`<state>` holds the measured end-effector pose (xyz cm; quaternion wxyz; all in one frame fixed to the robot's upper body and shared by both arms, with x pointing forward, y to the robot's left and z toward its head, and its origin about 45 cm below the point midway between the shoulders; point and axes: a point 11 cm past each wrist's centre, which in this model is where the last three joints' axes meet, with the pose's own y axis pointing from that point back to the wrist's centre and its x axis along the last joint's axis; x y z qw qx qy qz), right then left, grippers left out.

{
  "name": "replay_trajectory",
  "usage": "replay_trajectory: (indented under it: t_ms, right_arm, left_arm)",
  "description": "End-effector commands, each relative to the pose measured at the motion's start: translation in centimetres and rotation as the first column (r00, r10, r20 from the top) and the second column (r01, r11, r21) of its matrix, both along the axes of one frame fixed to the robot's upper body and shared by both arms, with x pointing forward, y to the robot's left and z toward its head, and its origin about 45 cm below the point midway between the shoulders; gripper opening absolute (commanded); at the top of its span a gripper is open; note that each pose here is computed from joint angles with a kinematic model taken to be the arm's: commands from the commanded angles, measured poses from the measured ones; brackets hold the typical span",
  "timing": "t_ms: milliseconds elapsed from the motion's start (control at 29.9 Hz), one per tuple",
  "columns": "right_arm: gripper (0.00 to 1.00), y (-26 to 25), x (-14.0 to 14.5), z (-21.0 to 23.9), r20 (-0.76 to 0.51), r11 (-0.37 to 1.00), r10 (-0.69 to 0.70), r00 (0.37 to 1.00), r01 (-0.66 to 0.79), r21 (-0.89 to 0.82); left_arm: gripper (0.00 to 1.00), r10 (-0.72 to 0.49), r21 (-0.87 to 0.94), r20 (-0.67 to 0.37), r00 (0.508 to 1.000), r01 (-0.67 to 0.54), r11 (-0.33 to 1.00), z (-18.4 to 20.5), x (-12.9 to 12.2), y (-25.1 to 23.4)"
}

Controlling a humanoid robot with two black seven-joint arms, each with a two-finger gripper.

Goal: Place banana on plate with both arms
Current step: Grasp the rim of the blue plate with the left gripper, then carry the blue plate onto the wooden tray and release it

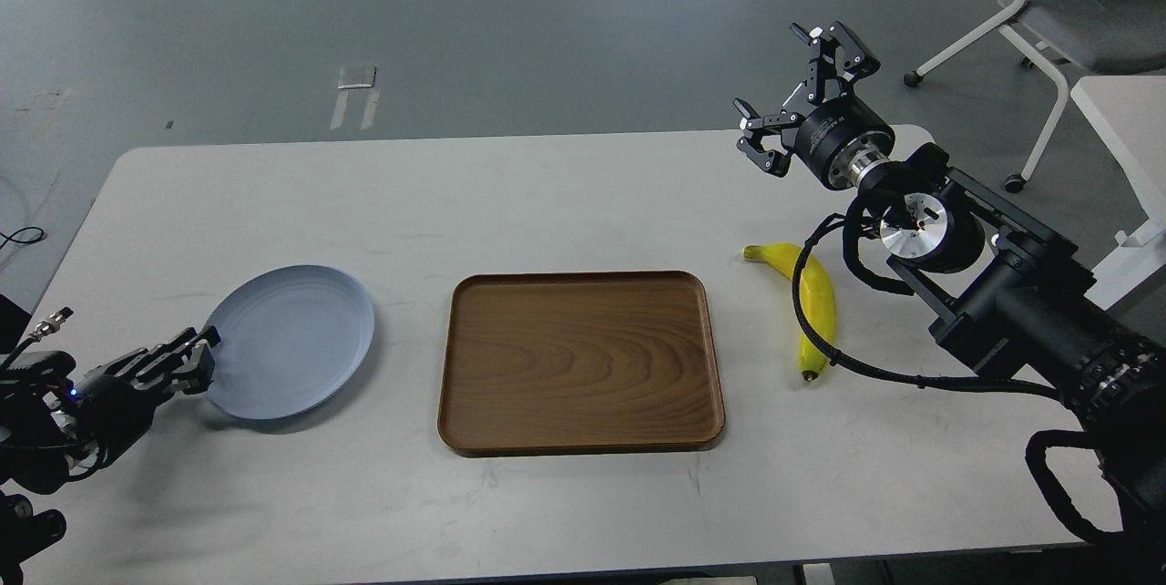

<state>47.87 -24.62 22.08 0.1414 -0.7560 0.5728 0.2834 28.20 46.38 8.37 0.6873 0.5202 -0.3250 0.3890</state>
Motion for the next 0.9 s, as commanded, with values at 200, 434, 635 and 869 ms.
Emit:
replay_trajectory:
  t_ms: [200,434,635,869]
  right_arm:
    - [1.0,-0.2,-0.1,-0.3,-0.01,1.0,-0.015,1.0,0.015,-0.006]
    - [1.0,-0.4,0.0,-0.4,-0.018,0.999,-0.031,0.999,0.031,-0.012]
    - [1.0,-0.6,0.3,-0.1,-0.022,0.998,-0.054,0.998,0.054,-0.02]
    - [1.0,-1.1,0.4,0.1,-0.027,0.997,-0.076,0.997,0.075,-0.031]
  left_arm:
    - [0.0,0.0,-0.001,0.016,1.0,0.0,1.0,0.2,0.3,-0.1]
    - [0.0,-0.032,-0.027,0.043,0.999,0.033,0.999,1.0,1.0,-0.9]
    - [0.0,-0.072,-0.036,0.139,0.988,0.077,0.996,5.2,4.0,-1.6]
    - [0.0,-0.188,-0.104,0.239,0.953,0.218,0.97,9.6,6.6,-6.5]
